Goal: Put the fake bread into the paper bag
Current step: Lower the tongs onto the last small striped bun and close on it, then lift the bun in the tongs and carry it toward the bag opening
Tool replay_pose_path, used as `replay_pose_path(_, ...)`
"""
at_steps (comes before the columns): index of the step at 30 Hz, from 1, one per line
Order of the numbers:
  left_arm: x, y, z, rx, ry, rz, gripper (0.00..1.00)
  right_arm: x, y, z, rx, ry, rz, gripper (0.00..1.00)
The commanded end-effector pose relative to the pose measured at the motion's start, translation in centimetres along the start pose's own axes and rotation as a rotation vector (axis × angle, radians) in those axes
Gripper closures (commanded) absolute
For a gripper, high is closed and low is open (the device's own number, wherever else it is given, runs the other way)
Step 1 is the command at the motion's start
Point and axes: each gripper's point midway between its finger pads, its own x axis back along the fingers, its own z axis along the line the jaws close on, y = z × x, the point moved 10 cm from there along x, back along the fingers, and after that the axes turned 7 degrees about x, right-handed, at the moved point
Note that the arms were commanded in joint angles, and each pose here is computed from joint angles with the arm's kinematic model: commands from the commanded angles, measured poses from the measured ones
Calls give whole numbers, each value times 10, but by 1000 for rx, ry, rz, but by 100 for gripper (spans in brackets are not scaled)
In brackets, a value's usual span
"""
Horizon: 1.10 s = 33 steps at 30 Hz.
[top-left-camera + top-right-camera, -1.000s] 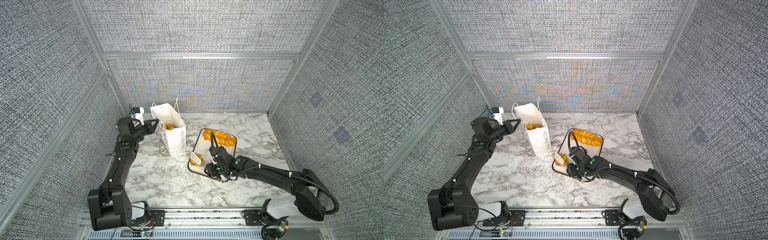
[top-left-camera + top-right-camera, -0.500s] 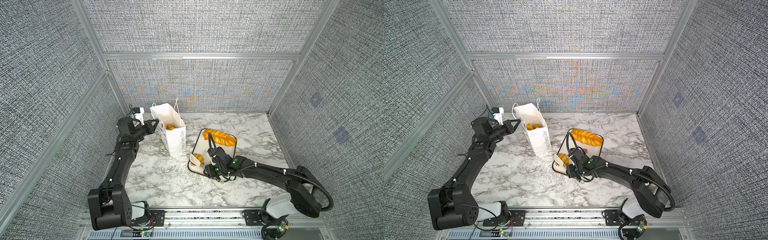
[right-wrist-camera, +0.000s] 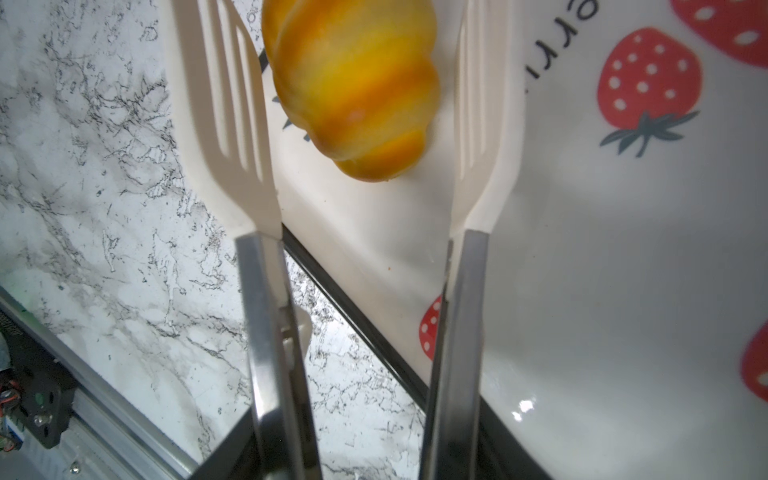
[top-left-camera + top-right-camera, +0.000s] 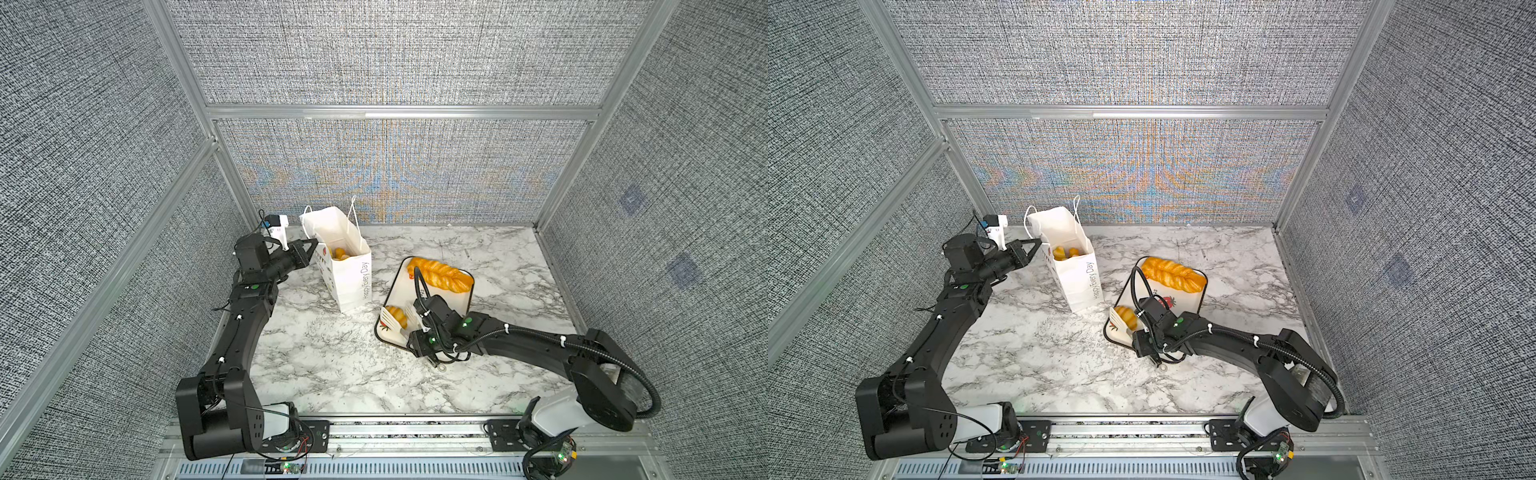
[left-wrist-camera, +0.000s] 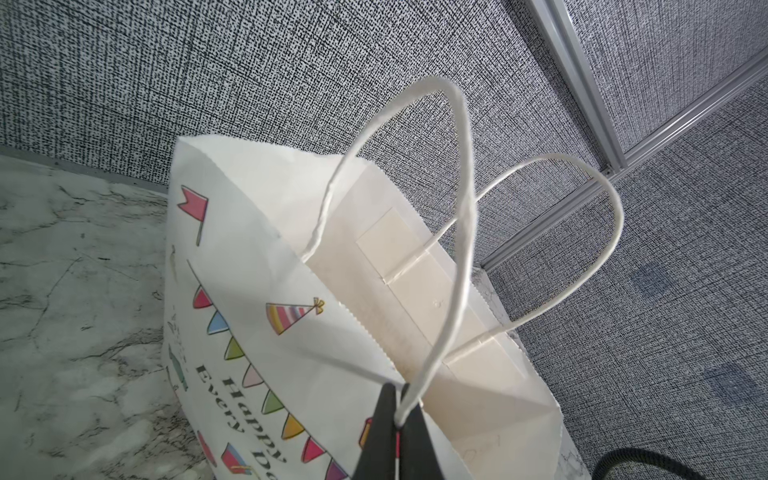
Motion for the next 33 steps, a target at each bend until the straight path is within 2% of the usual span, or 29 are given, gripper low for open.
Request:
replay_pose_path(1, 0, 1, -1, -11, -17, -3, 99, 4, 4, 2, 3, 10, -30, 47)
replay_pose_path(12, 0, 1, -1, -11, -18, -3, 99, 18, 4, 0, 10, -13, -58, 58)
replay_pose_path(20, 0, 1, -1, -11, -18, -4, 99, 30, 8, 0, 1, -34, -107, 61)
replay_pose_path(33, 0, 1, -2, -12, -20, -5, 99, 62, 24, 1, -36, -63, -260, 65)
